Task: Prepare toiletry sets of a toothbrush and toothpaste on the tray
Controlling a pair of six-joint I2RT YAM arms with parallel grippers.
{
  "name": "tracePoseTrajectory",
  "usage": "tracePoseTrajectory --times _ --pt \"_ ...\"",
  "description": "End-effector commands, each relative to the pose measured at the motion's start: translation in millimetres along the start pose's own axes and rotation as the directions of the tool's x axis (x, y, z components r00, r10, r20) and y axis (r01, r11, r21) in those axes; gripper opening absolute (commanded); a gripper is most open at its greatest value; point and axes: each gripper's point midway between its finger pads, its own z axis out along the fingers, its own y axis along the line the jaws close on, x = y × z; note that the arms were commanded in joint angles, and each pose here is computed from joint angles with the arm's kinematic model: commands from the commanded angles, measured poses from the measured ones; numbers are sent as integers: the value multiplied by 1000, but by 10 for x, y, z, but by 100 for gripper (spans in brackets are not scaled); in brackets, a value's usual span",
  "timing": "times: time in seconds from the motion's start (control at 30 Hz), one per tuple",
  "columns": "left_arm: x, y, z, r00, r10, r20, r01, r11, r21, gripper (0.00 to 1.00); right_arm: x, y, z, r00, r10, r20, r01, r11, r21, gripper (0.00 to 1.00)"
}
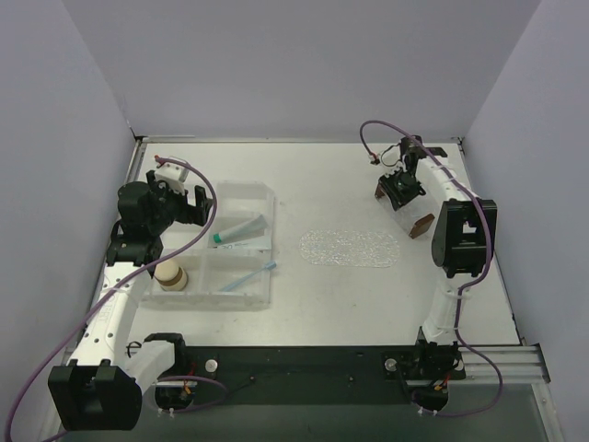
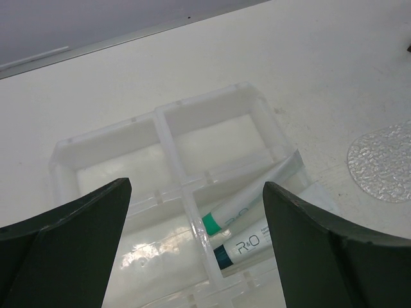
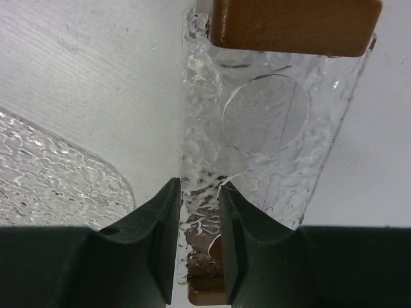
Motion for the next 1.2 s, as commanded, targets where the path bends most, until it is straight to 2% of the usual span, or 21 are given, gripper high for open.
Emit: tracePoseTrajectory --times 0.0,0.2,0.53,0.77,0.9,1.17 --pt "-145 53 7 998 35 56 -35 999 -16 95 130 55 -176 995 -71 -64 70 997 -14 0" --pt "-112 47 25 998 34 43 -33 999 -8 95 100 141 -532 981 -189 -32 190 982 6 0" --pt "-109 83 26 998 41 40 -40 999 -27 95 -126 650 -966 913 -401 81 401 916 8 0" --pt "-101 189 13 999 43 32 -41 995 -87 95 -262 1302 -1056 803 -573 161 585 810 -35 0" --pt "-117 248 -30 997 70 29 -66 990 -122 95 -338 1645 -1050 706 -678 207 698 715 -39 0" --pt "-102 253 -100 991 135 20 -132 983 -125 95 -285 1970 -861 562 -780 276 822 563 -82 0"
